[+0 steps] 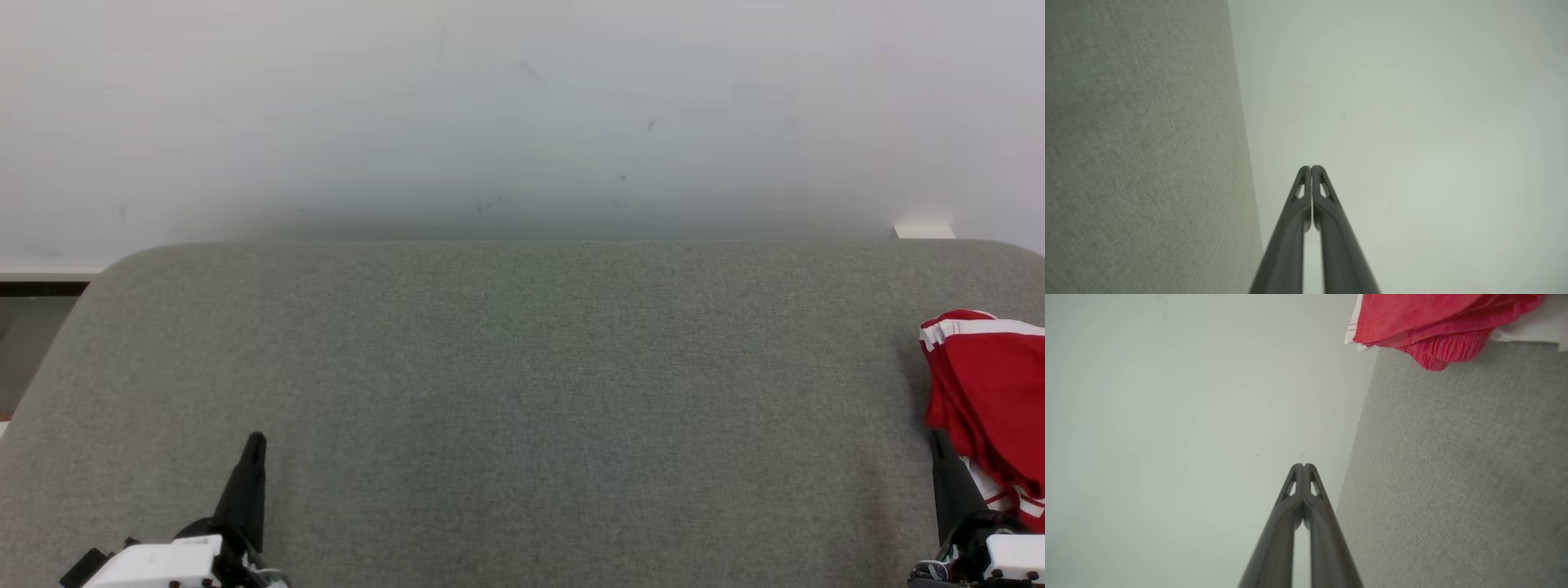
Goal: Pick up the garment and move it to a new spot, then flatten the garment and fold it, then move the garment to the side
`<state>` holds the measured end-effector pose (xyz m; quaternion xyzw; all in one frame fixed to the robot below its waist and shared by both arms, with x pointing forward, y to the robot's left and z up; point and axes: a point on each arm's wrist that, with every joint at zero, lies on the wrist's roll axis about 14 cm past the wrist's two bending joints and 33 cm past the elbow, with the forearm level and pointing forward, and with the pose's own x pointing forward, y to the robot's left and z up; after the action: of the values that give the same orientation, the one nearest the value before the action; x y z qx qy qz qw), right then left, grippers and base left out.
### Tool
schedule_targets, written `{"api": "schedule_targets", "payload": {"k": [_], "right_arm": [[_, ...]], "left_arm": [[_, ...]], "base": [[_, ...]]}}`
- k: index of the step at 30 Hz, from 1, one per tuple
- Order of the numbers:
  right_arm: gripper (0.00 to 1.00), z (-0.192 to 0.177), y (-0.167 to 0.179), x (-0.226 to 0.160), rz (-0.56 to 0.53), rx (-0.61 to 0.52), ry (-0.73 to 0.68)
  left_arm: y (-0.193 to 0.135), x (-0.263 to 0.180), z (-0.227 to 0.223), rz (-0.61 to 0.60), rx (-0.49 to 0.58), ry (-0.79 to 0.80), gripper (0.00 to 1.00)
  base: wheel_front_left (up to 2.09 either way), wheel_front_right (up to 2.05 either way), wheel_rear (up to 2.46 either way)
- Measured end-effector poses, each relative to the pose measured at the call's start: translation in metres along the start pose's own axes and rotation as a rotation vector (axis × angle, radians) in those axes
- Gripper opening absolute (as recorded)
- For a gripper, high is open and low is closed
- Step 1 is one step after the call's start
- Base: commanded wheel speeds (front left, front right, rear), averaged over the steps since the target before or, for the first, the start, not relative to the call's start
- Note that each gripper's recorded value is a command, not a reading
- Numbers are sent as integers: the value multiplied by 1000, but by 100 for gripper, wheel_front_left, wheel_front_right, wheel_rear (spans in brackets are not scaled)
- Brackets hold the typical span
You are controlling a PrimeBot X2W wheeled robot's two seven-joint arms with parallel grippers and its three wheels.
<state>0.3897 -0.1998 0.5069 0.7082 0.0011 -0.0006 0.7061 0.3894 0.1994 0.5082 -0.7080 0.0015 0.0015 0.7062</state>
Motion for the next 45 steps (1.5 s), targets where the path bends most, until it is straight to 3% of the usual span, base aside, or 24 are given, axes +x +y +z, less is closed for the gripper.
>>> {"api": "schedule_targets", "payload": {"k": [45], "right_arm": [[0, 0, 0, 0, 0, 0, 0]], "left_arm": [[0, 0, 0, -1, -3, -1, 0]], "base": [[0, 0, 0]]}}
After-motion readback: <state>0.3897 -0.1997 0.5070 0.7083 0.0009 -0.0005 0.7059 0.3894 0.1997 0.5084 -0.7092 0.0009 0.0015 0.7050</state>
